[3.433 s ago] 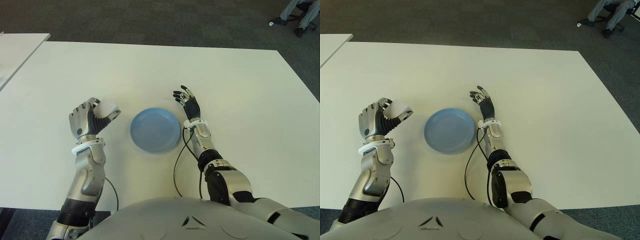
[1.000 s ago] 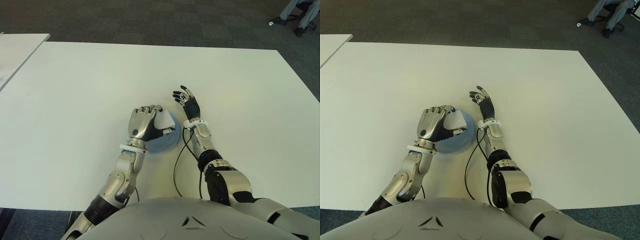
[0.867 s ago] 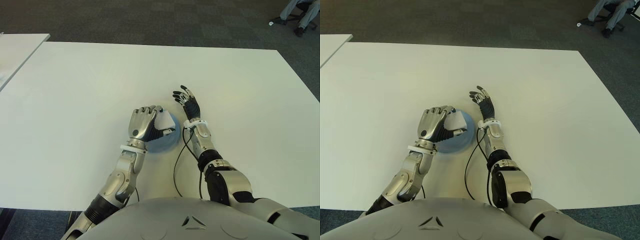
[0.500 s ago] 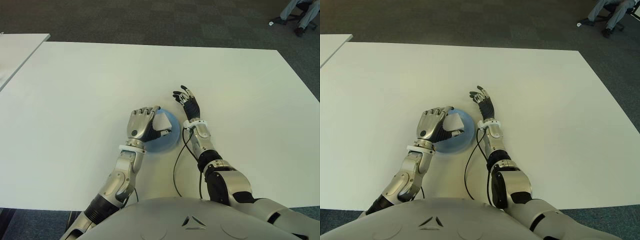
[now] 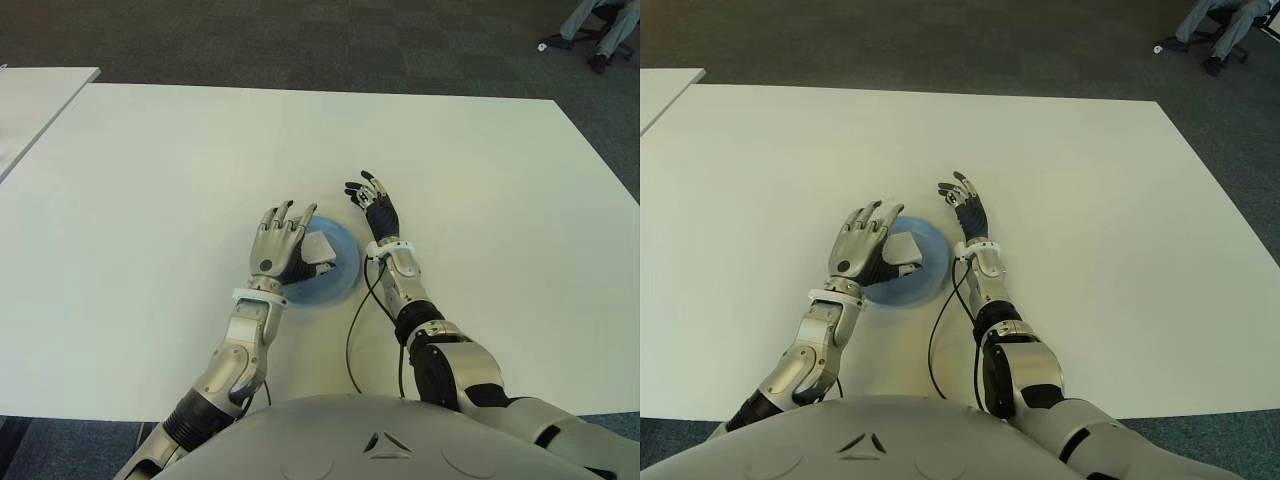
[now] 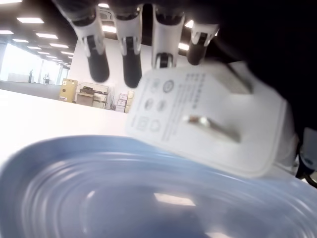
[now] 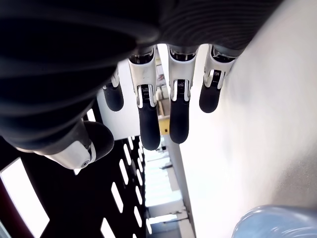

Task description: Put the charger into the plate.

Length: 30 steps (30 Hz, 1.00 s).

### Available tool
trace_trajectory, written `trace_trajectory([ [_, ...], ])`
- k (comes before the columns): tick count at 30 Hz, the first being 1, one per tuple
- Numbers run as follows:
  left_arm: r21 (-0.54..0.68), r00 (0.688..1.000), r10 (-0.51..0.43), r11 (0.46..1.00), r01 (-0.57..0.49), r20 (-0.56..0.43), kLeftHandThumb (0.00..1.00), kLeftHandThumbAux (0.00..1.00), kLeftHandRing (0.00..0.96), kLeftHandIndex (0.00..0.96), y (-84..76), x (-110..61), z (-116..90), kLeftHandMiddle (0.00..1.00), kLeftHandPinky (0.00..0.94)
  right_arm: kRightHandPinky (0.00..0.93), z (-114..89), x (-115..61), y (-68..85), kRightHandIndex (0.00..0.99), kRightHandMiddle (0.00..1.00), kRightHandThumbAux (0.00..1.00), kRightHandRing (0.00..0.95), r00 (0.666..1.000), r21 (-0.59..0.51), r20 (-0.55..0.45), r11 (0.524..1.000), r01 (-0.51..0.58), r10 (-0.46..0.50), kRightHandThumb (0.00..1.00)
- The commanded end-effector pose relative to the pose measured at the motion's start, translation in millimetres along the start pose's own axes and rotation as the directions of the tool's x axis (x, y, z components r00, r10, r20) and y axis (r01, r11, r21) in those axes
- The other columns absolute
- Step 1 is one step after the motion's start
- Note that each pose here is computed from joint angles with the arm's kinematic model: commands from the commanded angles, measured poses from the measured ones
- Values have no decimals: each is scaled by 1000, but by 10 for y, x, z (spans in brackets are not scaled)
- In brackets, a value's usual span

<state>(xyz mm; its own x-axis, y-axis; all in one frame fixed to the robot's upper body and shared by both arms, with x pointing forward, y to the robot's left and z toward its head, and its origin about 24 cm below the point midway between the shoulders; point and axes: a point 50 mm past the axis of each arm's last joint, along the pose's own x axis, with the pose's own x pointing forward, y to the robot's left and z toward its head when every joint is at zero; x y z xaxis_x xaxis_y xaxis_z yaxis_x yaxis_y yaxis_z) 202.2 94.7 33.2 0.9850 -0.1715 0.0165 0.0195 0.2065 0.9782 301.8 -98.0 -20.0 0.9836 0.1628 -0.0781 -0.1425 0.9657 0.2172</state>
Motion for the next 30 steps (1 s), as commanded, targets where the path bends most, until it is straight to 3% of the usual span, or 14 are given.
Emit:
trace_trajectory([
  [1, -5, 997, -67, 998, 67, -26, 211, 394, 0, 0, -11, -26, 21, 4, 0, 186, -227, -111, 123, 117, 324, 556, 274, 995, 76, -96, 997, 10, -3, 0],
  [18, -13, 992, -123, 992, 123, -19, 145, 243, 0, 0, 71, -48, 48, 0, 0, 114, -230, -104, 111, 107, 289, 538, 235, 995, 76, -103, 997, 5, 3, 0],
  [30, -28, 996, -91, 995, 91, -4, 105, 233, 0, 0, 149, -56, 59, 0, 0, 73, -230, -106, 113, 115, 301, 515, 215, 995, 66, -103, 998, 11, -4, 0],
])
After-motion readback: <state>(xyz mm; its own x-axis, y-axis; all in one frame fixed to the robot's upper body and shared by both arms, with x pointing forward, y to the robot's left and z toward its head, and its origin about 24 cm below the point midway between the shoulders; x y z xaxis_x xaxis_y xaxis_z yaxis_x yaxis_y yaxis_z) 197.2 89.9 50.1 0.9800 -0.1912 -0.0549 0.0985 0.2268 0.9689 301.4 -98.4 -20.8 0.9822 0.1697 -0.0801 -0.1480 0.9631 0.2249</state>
